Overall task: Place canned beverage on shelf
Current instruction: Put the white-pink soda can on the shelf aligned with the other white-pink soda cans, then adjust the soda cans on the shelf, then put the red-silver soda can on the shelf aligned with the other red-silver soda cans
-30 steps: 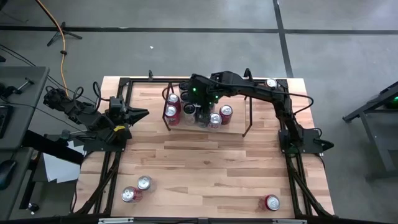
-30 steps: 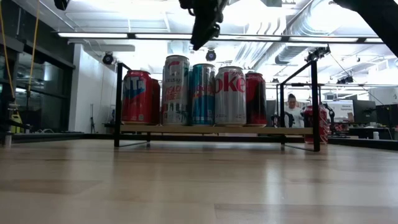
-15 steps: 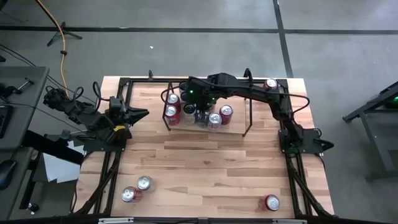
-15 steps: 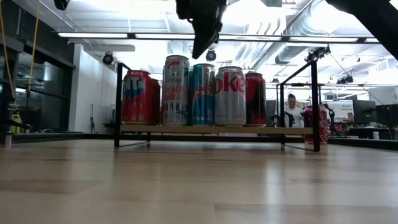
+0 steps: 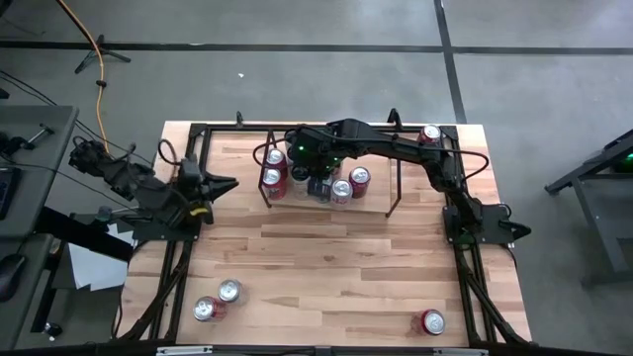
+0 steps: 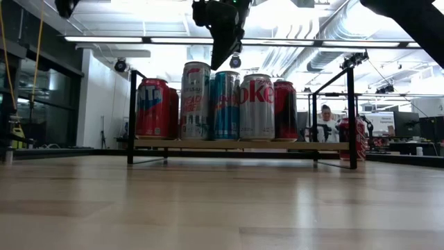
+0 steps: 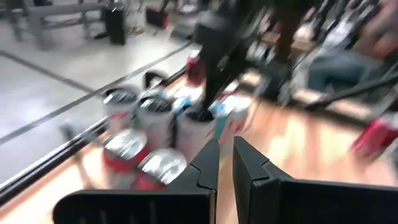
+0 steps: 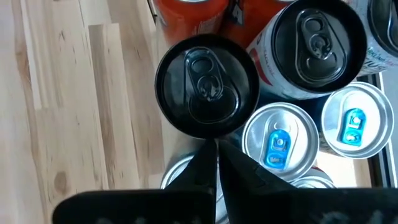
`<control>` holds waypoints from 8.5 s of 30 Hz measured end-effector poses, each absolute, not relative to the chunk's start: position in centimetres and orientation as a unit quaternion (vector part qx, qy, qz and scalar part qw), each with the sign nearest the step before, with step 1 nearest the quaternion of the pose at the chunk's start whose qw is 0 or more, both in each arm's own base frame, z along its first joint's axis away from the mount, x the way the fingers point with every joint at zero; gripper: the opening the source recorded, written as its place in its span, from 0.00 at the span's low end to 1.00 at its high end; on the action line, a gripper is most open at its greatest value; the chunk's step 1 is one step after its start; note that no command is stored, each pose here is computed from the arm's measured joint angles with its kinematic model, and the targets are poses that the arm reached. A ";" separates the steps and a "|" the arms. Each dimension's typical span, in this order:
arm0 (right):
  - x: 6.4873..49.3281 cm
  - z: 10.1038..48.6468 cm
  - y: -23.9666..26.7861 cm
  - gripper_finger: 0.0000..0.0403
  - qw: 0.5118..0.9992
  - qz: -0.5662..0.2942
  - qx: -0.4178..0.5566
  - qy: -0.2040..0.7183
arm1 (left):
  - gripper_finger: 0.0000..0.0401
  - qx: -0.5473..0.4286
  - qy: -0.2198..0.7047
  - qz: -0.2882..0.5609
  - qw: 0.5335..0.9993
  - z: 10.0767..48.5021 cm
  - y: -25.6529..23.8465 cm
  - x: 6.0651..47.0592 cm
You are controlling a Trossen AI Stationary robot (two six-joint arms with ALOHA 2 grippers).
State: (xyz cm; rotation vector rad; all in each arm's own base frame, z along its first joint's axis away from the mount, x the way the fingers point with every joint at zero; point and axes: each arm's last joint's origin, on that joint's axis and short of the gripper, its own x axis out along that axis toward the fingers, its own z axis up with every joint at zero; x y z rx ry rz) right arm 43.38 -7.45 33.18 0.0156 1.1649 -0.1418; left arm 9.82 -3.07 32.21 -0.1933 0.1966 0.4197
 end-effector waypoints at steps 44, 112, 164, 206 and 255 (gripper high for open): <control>43.5 33.7 -8.9 0.00 0.846 -0.082 0.002 0.527 | 0.00 -0.080 0.294 0.275 0.912 19.4 3.2 13.6; 31.9 25.0 0.4 0.00 0.832 -0.288 0.171 0.442 | 0.00 -0.115 0.307 0.271 0.905 18.8 4.7 14.3; 28.5 25.8 -1.4 0.00 0.780 -0.325 0.178 0.505 | 0.00 -0.116 0.308 0.267 0.906 18.8 4.7 14.3; 30.2 27.1 -4.4 0.00 0.834 -0.258 0.237 0.426 | 0.00 -0.120 0.310 0.259 0.907 18.8 4.6 14.3; 27.8 32.6 3.3 0.00 0.954 -0.046 0.296 -0.026 | 0.04 -0.157 0.063 -0.079 0.982 32.2 -3.2 12.1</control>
